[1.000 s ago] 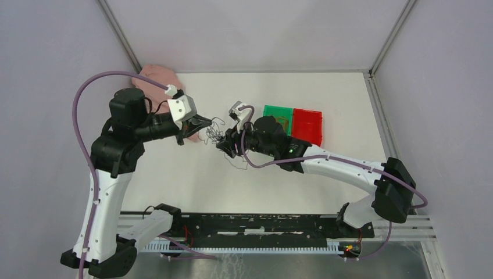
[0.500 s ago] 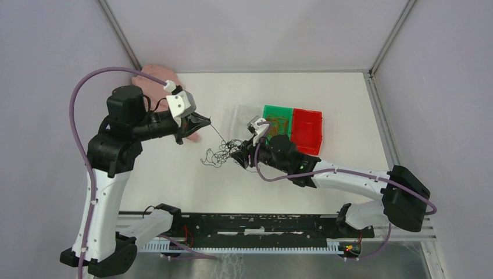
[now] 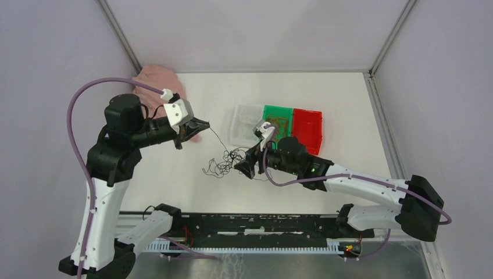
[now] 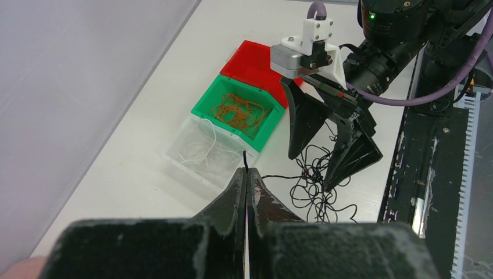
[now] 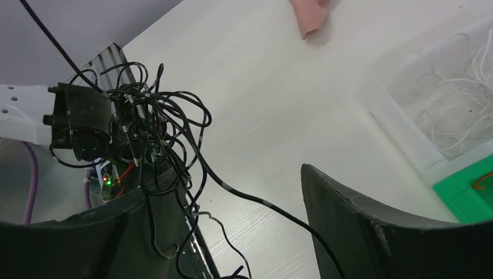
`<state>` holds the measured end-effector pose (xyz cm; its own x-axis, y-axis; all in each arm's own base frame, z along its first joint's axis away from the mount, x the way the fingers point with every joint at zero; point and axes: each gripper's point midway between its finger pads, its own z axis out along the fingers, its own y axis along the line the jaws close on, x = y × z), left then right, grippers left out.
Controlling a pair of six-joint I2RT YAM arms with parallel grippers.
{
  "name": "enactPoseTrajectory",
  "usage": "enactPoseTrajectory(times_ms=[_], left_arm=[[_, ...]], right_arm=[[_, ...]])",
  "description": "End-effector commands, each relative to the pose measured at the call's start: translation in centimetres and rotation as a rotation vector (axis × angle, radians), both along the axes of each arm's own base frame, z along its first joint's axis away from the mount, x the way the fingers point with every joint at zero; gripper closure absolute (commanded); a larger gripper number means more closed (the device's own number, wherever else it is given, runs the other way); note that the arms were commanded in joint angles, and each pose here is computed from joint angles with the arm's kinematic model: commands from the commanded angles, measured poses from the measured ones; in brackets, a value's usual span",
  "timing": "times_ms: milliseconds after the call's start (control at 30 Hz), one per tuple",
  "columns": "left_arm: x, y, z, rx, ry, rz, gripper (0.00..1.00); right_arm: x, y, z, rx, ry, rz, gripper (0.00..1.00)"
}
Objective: Untangle the cables
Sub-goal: Untie the cable.
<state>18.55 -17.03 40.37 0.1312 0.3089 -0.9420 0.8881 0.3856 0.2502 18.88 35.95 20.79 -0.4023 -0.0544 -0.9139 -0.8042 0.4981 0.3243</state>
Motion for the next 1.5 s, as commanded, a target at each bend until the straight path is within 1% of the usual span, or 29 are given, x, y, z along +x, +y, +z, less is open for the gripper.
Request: enactPoseTrajectory(times_ms=[0, 67, 133, 200, 333, 400, 533, 600, 667, 767, 900, 1000, 1167, 1267, 1467], left_arm=[[0.2, 0.1, 1.7, -0.014, -0.087, 0.003, 0.97], [0.1, 0.1, 1.7, -0.012, -0.090, -0.001, 0.97], [0.1, 0.0, 1.4, -0.011, -0.078, -0.008, 0.97], [-0.1, -0.2, 1.0, -0.012, -0.059, -0.019, 0.97], [-0.4, -0.5, 0.1, -0.023, -0.008, -0.037, 0.97], [-0.5, -0.5, -0.5, -0.021, 0.005, -0.039, 0.97], [0.5, 0.0, -2.7, 0.017, 0.019, 0.007, 0.97], [0.8, 0.3, -3.4, 0.037, 0.015, 0.026, 0.97], [0.7, 0.3, -2.8, 0.033, -0.002, 0.020, 0.97], [0.5, 0.1, -1.5, 0.013, -0.015, 0.006, 0.97], [0.4, 0.1, -0.7, 0.008, -0.037, 0.004, 0.97], [0.3, 0.2, -0.6, 0.010, -0.046, 0.008, 0.97], [0.2, 0.2, -0.4, 0.007, -0.048, 0.006, 0.97], [0.1, 0.1, -0.3, -0.001, -0.042, 0.002, 0.97], [0.2, 0.0, 0.1, -0.011, -0.043, 0.006, 0.97]], right_arm=[[-1.6, 0.4, 1.9, 0.044, -0.003, 0.093, 0.21], [-2.3, 0.6, 1.9, 0.060, 0.006, 0.126, 0.17], [-2.6, 1.0, 2.9, 0.090, 0.006, 0.149, 0.11], [-2.2, 1.3, 5.1, 0.118, -0.013, 0.144, 0.07], [-1.8, 1.6, 11.1, 0.222, -0.092, 0.141, 0.01], [-1.3, 1.5, 12.6, 0.237, -0.121, 0.117, 0.01], [-0.1, 0.7, 13.8, 0.241, -0.154, 0.056, 0.01], [0.2, 0.3, 13.6, 0.241, -0.152, 0.041, 0.01], [0.5, 0.1, 12.3, 0.207, -0.140, 0.031, 0.04], [0.8, -0.2, 8.9, 0.128, -0.110, 0.014, 0.09], [0.7, -0.2, 4.7, 0.070, -0.045, 0.012, 0.12], [0.1, 0.5, 3.0, 0.084, 0.009, 0.046, 0.14], [-1.0, 1.8, 1.9, 0.128, 0.088, 0.104, 0.21], [-0.9, 2.1, 1.6, 0.133, 0.105, 0.102, 0.21], [-0.6, 2.5, 1.3, 0.156, 0.132, 0.081, 0.15]])
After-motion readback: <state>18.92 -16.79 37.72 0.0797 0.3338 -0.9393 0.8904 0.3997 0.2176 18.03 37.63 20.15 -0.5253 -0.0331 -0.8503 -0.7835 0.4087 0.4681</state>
